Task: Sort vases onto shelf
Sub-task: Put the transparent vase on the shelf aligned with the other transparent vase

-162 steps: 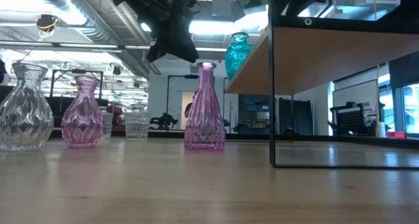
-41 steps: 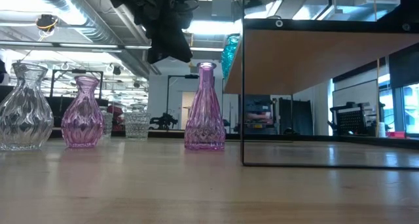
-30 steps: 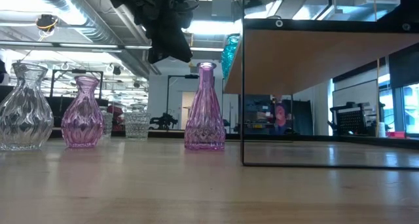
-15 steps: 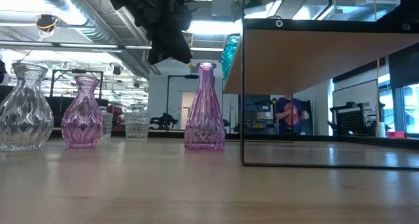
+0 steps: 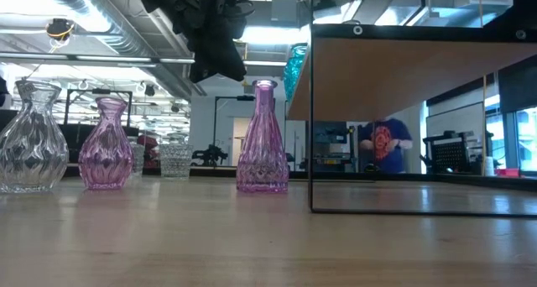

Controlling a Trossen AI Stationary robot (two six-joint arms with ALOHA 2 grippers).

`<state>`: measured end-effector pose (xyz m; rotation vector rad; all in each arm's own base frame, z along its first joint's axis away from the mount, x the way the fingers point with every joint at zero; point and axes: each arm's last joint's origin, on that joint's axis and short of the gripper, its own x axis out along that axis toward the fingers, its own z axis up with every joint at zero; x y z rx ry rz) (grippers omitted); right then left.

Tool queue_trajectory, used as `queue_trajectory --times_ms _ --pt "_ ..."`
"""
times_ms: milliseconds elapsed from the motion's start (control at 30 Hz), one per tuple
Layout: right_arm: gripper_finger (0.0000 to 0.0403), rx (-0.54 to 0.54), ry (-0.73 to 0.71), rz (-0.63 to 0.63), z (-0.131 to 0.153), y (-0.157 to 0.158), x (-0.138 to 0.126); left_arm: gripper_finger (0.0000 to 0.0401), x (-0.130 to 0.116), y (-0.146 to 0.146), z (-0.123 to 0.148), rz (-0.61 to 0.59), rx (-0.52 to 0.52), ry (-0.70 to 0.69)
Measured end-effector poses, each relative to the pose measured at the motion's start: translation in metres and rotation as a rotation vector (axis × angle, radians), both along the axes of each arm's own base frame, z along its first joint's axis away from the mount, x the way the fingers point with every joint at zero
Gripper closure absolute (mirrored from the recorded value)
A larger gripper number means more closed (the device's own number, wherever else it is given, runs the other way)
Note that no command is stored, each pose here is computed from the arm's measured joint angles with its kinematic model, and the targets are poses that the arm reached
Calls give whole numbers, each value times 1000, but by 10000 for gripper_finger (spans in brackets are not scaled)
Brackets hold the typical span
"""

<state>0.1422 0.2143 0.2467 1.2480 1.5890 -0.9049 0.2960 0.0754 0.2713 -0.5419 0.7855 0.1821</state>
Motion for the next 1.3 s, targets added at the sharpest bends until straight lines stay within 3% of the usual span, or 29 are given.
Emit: queue_trajectory --times_ms 467,933,1300 --pt "288 -33 -7 -9 17 -23 -12 353 0 0 0 2 1 0" --pt "286 -99 10 78 78 -88 2 353 0 0 0 6 -2 1" --pt "293 -59 -197 93 113 -138 26 353 0 0 0 6 -1 1"
